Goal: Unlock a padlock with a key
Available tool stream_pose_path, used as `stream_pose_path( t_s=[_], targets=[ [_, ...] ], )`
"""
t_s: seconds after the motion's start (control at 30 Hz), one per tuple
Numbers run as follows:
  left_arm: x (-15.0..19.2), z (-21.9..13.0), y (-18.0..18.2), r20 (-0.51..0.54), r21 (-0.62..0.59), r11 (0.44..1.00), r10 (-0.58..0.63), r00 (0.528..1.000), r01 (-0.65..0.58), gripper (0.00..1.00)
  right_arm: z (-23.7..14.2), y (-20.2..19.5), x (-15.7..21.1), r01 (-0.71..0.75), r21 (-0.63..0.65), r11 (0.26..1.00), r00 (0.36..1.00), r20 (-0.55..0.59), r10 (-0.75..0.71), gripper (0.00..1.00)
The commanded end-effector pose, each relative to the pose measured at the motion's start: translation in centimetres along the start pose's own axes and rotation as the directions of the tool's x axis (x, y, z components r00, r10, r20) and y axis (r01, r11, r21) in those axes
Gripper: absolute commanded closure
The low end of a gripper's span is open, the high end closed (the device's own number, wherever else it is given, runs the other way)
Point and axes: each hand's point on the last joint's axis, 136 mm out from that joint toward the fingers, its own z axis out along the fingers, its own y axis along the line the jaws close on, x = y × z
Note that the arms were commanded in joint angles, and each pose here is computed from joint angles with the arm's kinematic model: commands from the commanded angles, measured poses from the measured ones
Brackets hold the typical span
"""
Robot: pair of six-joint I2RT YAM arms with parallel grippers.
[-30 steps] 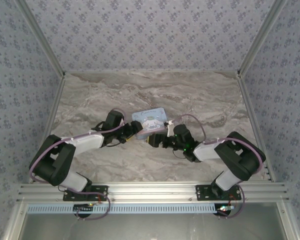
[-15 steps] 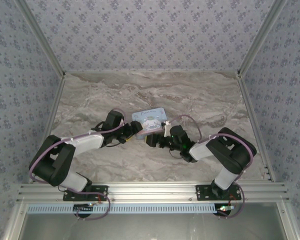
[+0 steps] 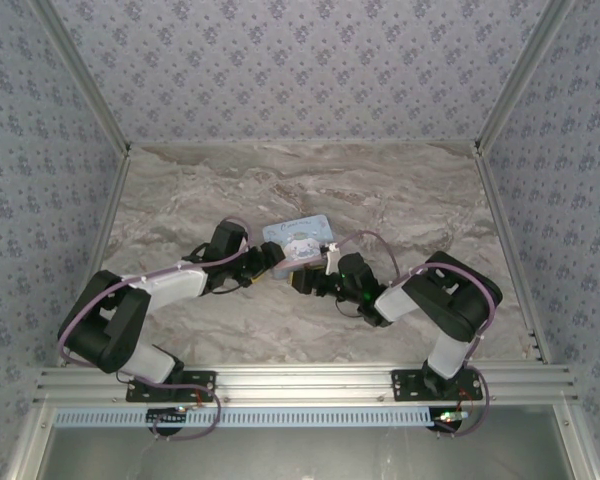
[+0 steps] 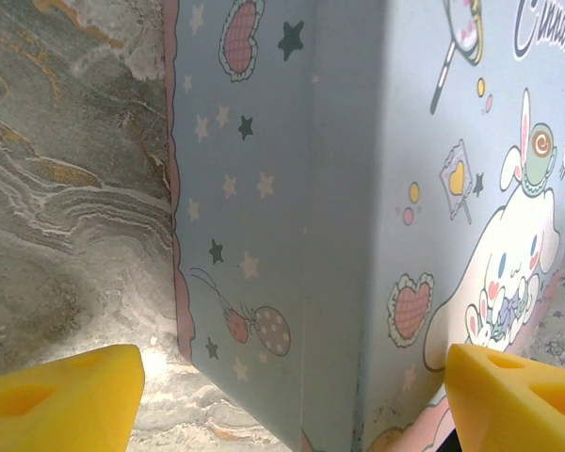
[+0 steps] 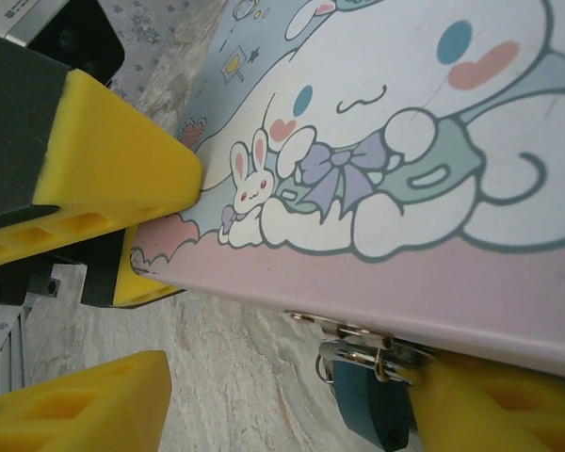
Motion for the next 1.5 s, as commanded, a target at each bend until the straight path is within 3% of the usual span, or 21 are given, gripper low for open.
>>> stream_pose_path(
  t_s=[0.0, 0.2, 1.0, 1.47],
  targets=[
    [0.6, -0.2, 0.8, -0.009, -0.034, 0.999, -0.011, 1.0, 0.011, 0.18, 0.0, 0.6, -0.8, 0.029, -0.023, 0.999, 0.999, 0.046, -0.028, 0.35],
    [0.7, -0.1, 0.9, -0.01, -0.037, 0.999, -0.012, 1.0, 0.011, 0.18, 0.0, 0.7, -0.6, 0.037, -0.032, 0.999, 0.999, 0.036, -0.036, 0.49],
    [0.7, -0.1, 1.1, -0.01, -0.039, 0.999, -0.017, 1.0, 0.016, 0.18, -0.2, -0.3, -0.1, 0.018, 0.006, 1.0, 0.999, 0.032, -0.019, 0.86],
    [0.8, -0.1, 1.3, -0.009, -0.046, 0.999, -0.015, 1.0, 0.014, 0.18, -0.4, -0.8, -0.4, -0.004, 0.025, 1.0, 0.999, 0.053, 0.003, 0.96]
  ],
)
